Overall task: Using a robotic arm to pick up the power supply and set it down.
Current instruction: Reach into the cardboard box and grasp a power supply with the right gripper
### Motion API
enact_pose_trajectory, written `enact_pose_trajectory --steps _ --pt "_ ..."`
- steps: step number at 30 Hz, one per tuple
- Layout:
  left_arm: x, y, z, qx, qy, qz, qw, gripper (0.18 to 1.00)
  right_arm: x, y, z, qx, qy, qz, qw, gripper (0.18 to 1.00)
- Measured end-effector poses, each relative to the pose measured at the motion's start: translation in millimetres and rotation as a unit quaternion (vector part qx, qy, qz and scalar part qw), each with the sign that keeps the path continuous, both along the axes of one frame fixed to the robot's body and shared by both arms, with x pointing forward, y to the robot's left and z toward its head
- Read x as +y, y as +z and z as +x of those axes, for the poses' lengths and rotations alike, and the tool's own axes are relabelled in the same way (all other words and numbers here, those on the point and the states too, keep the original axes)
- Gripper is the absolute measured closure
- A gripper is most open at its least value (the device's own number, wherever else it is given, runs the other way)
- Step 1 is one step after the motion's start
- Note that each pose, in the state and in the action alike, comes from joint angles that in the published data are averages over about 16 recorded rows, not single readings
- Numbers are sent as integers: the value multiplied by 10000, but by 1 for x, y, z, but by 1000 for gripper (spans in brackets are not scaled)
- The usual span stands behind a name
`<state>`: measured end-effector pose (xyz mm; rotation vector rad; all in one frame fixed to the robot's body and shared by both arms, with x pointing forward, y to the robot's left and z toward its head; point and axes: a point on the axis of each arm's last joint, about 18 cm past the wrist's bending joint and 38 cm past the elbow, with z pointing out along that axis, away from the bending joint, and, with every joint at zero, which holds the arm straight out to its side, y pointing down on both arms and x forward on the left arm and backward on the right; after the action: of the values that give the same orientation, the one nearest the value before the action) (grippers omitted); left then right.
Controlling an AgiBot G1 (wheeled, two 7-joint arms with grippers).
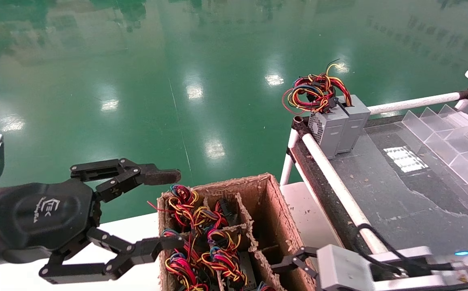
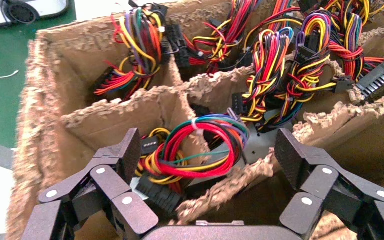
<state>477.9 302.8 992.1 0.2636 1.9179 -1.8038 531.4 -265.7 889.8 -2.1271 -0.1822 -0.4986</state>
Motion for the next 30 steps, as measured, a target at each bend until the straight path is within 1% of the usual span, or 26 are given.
enact_pose_trajectory --steps 5,11,17,23,27,30 --pt "0 0 0 0 0 0 10000 433 9 -7 5 -23 -7 -33 10000 259" --pt "0 0 0 0 0 0 10000 322 16 -12 9 -43 -8 -81 10000 347" --pt "0 0 0 0 0 0 10000 242 17 -15 9 -47 -14 -109 9999 466" --pt "0 0 0 0 0 0 10000 200 15 -15 8 -30 -27 -113 9999 598" --pt "0 0 0 0 0 0 10000 190 13 -15 8 -20 -43 -102 9999 699" --pt "0 0 0 0 0 0 10000 185 11 -15 7 -11 -58 -87 9999 753"
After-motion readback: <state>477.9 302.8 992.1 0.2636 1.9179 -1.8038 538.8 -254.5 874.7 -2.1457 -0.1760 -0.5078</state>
